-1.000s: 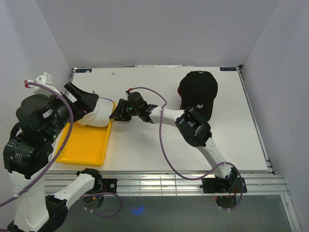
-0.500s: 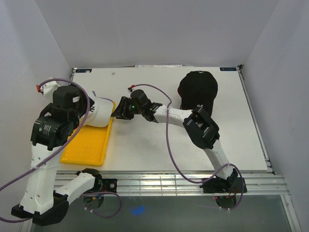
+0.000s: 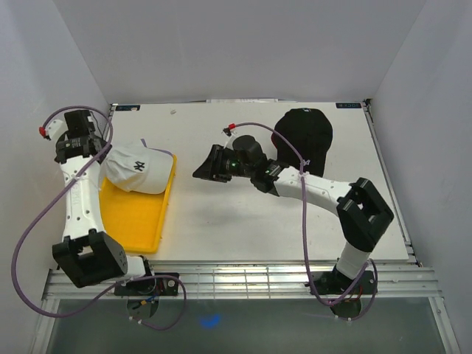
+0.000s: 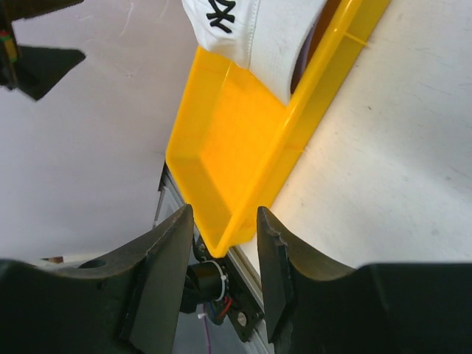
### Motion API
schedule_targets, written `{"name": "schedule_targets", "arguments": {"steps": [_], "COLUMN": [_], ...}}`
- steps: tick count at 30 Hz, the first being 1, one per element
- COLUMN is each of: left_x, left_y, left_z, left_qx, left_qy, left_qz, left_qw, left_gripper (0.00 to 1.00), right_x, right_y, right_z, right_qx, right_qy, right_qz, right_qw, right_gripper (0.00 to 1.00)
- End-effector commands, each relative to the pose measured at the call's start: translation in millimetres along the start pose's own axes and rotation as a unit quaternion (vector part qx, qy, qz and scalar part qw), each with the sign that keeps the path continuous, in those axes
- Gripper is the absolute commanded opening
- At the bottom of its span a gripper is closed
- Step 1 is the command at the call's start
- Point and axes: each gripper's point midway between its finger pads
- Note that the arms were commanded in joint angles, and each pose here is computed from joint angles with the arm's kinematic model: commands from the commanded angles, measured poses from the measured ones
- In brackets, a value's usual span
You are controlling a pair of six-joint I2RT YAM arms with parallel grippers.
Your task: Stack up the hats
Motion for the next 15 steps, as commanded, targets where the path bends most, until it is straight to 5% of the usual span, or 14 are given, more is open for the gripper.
{"name": "schedule_targets", "arguments": {"steps": [1,15], "left_x": [-15.5,10.6], "left_y": [-23.9,-83.7], "left_z": [-21.7,-43.8], "left_qx": [0.084,0.15], "left_qy": [0.042,0.05], "left_qz": [0.037,0.112], "left_qw": [0.995,0.981], "left_gripper": [0.78,0.8], "right_x": [-12.8,-10.6], "right_y": [32.1,103.3], "right_z": [15.8,40.4], "right_qx": [-0.018,-0.041], "right_qy": [0.039,0.106], "right_qz": [-0.028,-0.047], "right_qw": [0.999,0.992], "right_gripper": [0.46,0.49]}}
Point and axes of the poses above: each gripper's point midway between its finger pads, its own y axis back along the fingers, its own z axis along the line the jaws close on, x = y × z, and after that the axes turned 1 degree about -y, right-handed
